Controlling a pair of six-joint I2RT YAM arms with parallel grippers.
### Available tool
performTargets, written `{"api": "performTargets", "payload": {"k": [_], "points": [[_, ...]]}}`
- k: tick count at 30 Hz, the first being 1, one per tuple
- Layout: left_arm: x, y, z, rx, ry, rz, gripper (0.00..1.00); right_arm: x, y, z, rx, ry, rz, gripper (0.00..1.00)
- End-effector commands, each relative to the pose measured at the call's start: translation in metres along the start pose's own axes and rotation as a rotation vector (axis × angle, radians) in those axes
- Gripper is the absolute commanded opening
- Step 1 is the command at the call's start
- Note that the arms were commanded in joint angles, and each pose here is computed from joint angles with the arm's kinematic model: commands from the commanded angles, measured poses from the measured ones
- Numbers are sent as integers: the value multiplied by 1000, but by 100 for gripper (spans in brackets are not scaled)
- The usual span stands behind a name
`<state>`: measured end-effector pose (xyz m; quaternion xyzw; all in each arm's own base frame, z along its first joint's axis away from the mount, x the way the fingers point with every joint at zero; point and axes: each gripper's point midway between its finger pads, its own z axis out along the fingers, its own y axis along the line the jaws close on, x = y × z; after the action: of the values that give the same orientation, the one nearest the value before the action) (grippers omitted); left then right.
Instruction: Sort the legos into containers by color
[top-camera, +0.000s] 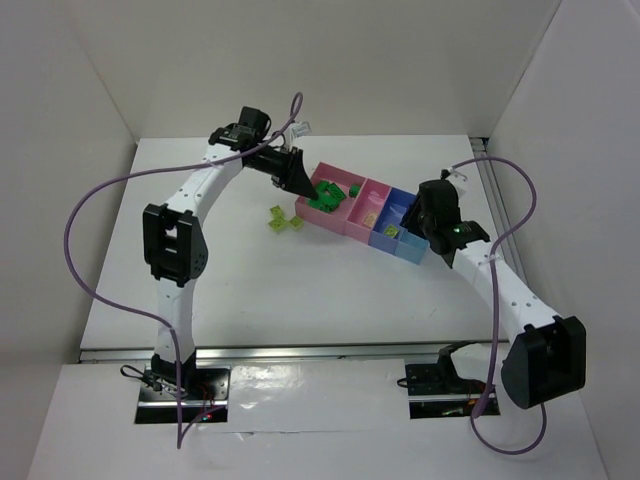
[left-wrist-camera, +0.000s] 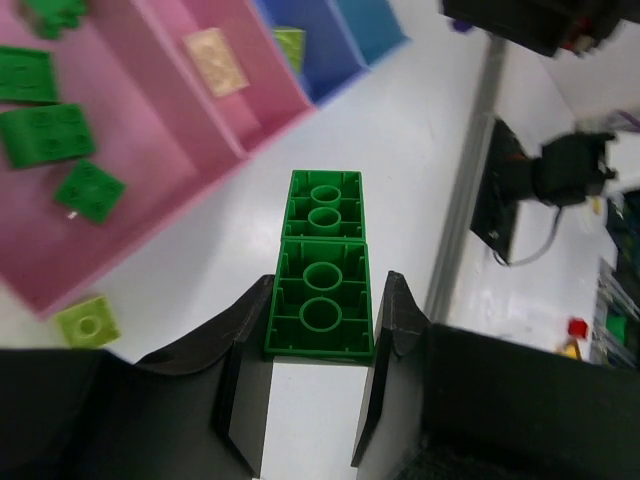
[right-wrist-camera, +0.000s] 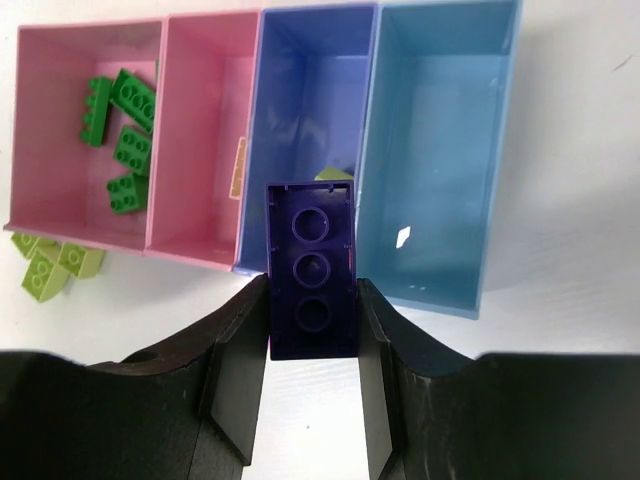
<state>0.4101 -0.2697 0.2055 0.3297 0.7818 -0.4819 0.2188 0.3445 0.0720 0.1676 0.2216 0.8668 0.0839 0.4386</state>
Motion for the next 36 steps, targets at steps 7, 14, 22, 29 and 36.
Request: {"api": "performTargets", "payload": {"k": [7, 14, 22, 29, 36], "points": [[-12, 39, -42, -481, -68, -119, 0, -28, -13, 15, 94, -67, -6, 16], [-7, 33, -109, -845, -277, -155, 0, -22, -29, 37, 189, -22, -10, 16], [27, 33, -179, -1209, -443, -300, 0, -17, -31, 45, 189, -9, 13, 17], [51, 30, -188, -1232, -469, -355, 0, -12, -36, 47, 194, 3, 16, 17], [82, 42, -176, -1236, -486, -408, 0, -8, -40, 46, 204, 22, -10, 21]]}}
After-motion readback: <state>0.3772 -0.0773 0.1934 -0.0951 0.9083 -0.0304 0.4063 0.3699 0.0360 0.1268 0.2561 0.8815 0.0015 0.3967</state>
